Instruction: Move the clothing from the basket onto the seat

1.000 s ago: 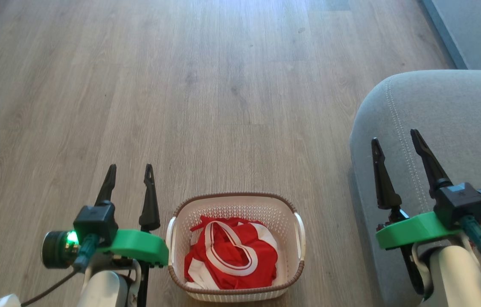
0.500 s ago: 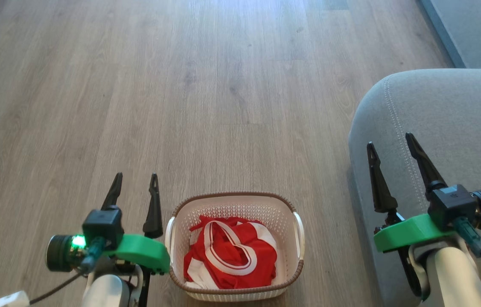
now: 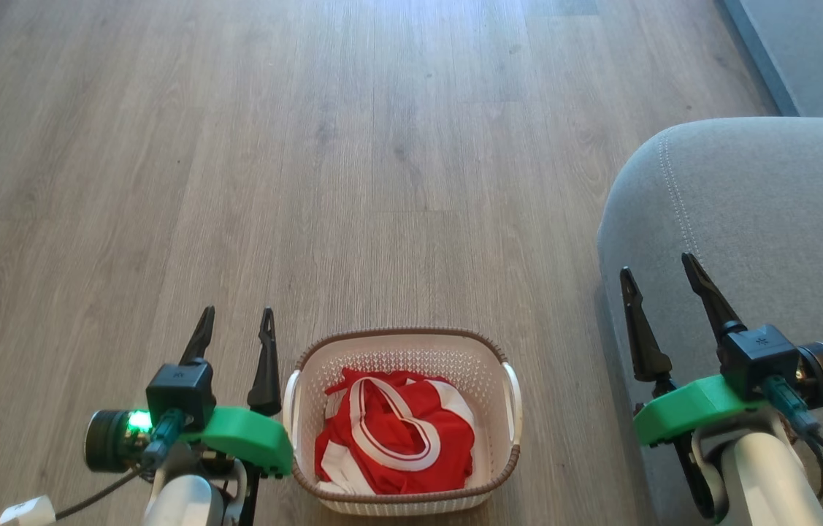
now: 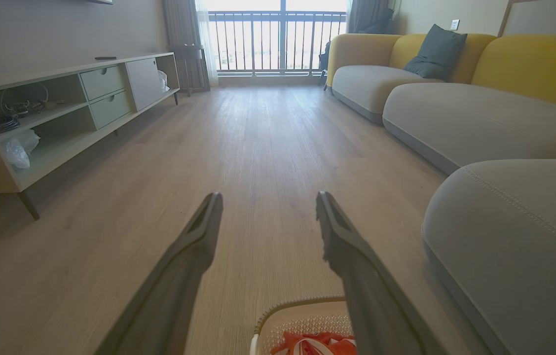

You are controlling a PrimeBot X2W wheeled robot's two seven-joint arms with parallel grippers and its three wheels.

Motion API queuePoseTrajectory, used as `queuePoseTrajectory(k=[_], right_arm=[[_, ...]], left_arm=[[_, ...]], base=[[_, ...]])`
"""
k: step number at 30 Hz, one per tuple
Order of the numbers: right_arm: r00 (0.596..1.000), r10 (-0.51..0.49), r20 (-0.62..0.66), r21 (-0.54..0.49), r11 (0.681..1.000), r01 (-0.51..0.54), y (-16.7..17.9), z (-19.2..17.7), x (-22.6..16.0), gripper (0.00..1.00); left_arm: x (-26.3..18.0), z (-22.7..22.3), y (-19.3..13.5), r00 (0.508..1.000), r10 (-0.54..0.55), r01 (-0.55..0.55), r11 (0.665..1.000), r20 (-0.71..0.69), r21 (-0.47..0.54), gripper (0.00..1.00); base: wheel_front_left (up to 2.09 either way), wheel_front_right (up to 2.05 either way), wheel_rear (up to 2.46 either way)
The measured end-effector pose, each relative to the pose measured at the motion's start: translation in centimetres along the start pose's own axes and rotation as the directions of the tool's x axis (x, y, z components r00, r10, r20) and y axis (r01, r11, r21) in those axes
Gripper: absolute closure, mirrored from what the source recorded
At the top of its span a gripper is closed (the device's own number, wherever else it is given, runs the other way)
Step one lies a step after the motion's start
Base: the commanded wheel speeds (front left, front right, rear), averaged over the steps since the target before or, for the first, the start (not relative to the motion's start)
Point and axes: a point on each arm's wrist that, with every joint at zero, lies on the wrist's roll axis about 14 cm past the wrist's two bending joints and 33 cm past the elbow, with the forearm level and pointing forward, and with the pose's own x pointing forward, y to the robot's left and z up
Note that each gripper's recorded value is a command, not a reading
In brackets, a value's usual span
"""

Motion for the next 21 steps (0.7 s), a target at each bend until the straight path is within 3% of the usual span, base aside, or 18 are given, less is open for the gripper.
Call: queuePoseTrajectory(k=[21], right_arm=[[0.998,-0.025,-0.051,-0.006,1.0,0.024,-1.0,-1.9,0.0,0.0]], left_arm=[[0.7,-3.2,-0.9,0.995,-0.033,0.032,0.999,-0.093,-0.011,0.0]], base=[[0.0,0.0,0.0]])
